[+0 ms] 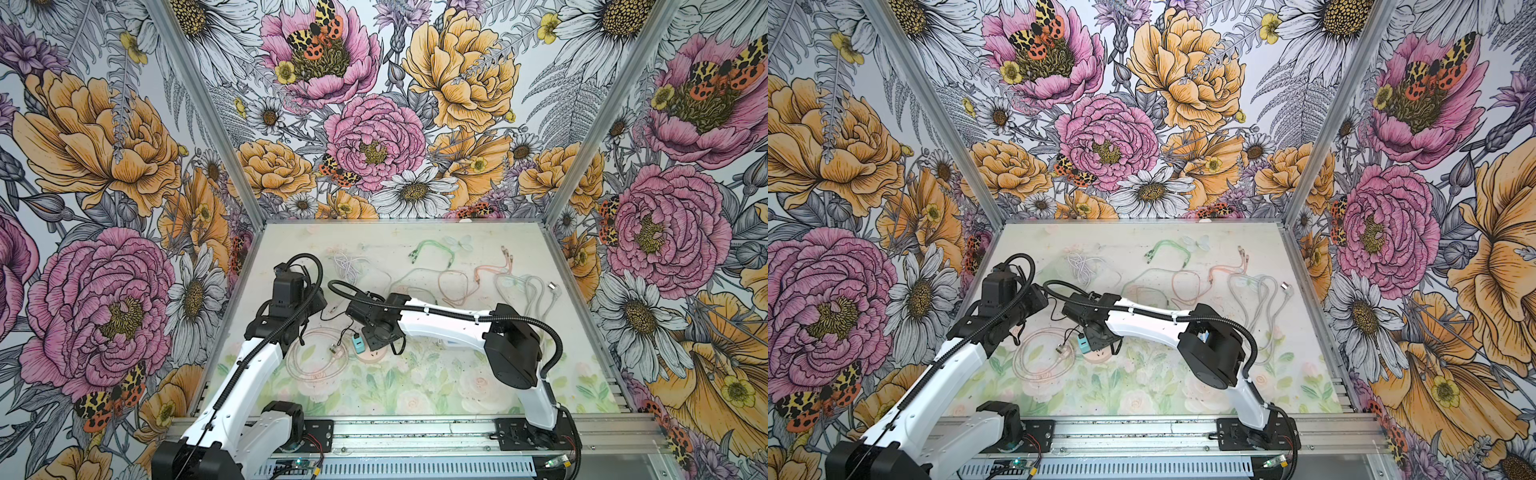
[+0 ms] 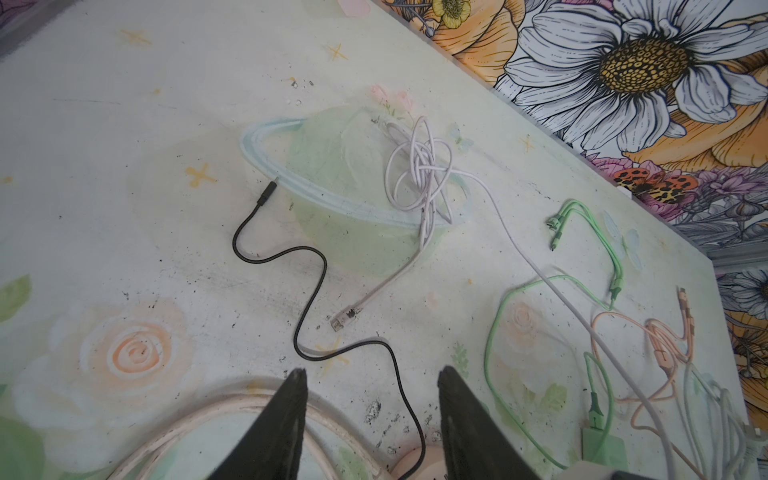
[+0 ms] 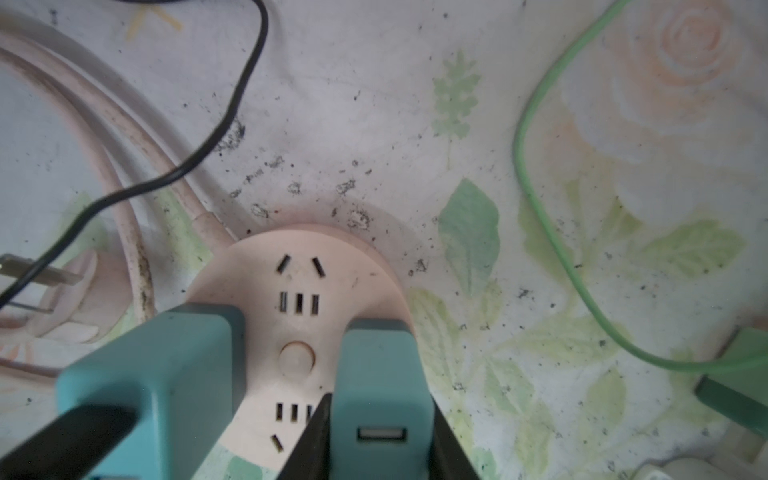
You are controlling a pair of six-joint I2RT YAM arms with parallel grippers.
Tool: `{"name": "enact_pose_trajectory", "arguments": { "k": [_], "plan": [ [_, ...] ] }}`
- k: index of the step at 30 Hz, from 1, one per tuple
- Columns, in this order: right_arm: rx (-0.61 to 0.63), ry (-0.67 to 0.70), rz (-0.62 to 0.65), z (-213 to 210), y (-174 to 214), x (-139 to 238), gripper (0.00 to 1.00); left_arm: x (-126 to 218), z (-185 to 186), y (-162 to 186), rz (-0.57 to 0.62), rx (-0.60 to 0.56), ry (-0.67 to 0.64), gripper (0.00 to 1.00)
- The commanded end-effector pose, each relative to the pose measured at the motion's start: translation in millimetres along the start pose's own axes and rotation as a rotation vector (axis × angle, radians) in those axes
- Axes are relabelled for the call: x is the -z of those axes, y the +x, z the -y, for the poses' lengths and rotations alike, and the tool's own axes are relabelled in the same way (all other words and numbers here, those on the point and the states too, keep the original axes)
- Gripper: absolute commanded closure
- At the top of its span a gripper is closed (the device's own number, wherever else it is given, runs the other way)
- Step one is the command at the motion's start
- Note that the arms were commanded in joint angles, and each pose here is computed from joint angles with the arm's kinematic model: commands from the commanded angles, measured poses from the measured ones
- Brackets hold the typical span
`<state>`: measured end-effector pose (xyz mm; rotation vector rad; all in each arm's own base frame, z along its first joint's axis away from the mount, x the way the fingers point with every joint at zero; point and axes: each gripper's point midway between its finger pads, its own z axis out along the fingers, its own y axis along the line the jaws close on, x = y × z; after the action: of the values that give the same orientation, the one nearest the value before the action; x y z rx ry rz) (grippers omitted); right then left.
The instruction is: Insert the plug
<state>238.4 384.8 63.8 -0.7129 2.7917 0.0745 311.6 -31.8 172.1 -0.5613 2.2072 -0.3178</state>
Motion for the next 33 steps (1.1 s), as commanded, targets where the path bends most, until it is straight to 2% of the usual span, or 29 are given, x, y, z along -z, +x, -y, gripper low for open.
{"name": "enact_pose_trajectory", "arguments": {
  "k": [1,8,15,22,25,28,33],
  "plan": [
    [0.034,0.023,-0.047,8,10,6,0.65,10,6,-11,0.03,0.018,0.025,0.47],
    [0.035,-0.015,-0.012,2,1,23,0.6,12,7,-12,0.031,0.016,0.026,0.47],
    [0.075,-0.128,0.005,-11,7,43,0.54,12,9,-14,0.019,0.003,0.025,0.47],
    [0.104,-0.151,0.085,5,15,79,0.49,15,19,-13,-0.001,-0.026,0.035,0.47],
    [0.091,-0.127,0.14,28,14,98,0.49,17,32,-11,-0.025,-0.069,0.055,0.47],
    [0.025,-0.083,0.197,68,10,113,0.49,19,53,-6,-0.046,-0.132,0.081,0.47],
    [-0.175,0.0,0.266,155,12,126,0.49,18,104,11,-0.1,-0.238,0.148,0.47]
  ]
}}
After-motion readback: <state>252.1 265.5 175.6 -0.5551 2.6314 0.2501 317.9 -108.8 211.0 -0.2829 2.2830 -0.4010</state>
